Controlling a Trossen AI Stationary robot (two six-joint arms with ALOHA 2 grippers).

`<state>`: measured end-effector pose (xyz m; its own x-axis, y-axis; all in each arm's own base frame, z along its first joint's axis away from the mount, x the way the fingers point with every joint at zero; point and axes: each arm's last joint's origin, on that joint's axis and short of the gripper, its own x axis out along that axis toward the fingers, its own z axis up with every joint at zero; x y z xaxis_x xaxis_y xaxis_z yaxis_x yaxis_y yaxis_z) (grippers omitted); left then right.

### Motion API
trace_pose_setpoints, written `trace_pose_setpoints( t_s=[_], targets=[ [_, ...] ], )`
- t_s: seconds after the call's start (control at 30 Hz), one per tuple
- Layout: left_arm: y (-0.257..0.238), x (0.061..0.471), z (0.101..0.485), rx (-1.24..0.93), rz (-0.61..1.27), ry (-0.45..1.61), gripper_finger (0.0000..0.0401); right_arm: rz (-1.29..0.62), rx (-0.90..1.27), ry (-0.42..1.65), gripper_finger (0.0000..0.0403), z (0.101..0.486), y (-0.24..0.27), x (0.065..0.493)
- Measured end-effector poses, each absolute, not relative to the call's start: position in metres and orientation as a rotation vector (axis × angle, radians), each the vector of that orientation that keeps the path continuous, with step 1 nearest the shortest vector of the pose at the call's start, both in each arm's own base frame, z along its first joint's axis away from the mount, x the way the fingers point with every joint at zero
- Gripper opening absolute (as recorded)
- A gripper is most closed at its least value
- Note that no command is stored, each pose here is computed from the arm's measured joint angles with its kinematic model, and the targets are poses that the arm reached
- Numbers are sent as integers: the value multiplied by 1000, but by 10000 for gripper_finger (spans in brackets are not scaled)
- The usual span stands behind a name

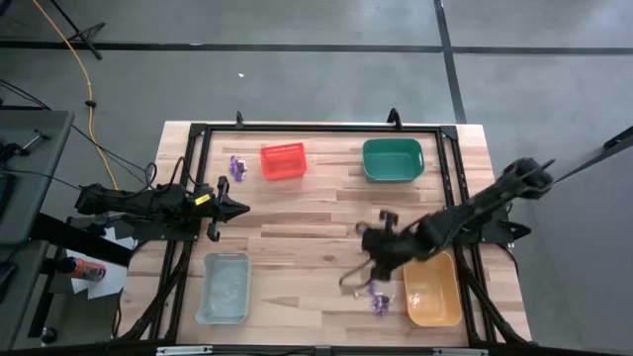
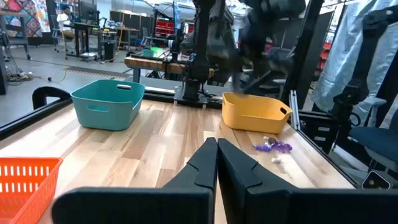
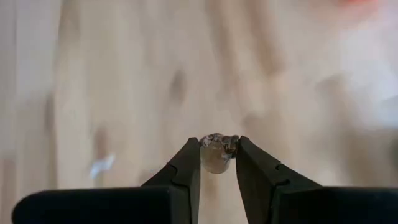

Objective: Sort Halloween decoration
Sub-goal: Put the black skull toy into the green bin

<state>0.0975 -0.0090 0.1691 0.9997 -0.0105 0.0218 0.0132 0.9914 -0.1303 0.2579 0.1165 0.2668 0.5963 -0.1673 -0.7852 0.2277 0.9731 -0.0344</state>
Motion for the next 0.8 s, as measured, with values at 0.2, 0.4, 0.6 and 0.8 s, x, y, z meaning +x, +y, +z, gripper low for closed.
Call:
trace_pose_setpoints(
  t_s=[0.2,0.4,0.6,0.8],
  targets=[
    [-9,97,169,-131,-12,-20,0,-408,123,570,71,327,70,236],
    [-9,97,169,-131,-12,-21,0,-513,132,384,71,361,35,216],
    [-9,97,169,-131,-12,-21,0,-585,143,343,71,368,16,212],
    [-9,97,169,-131,-12,-21,0,-669,162,421,71,360,-11,213]
  ],
)
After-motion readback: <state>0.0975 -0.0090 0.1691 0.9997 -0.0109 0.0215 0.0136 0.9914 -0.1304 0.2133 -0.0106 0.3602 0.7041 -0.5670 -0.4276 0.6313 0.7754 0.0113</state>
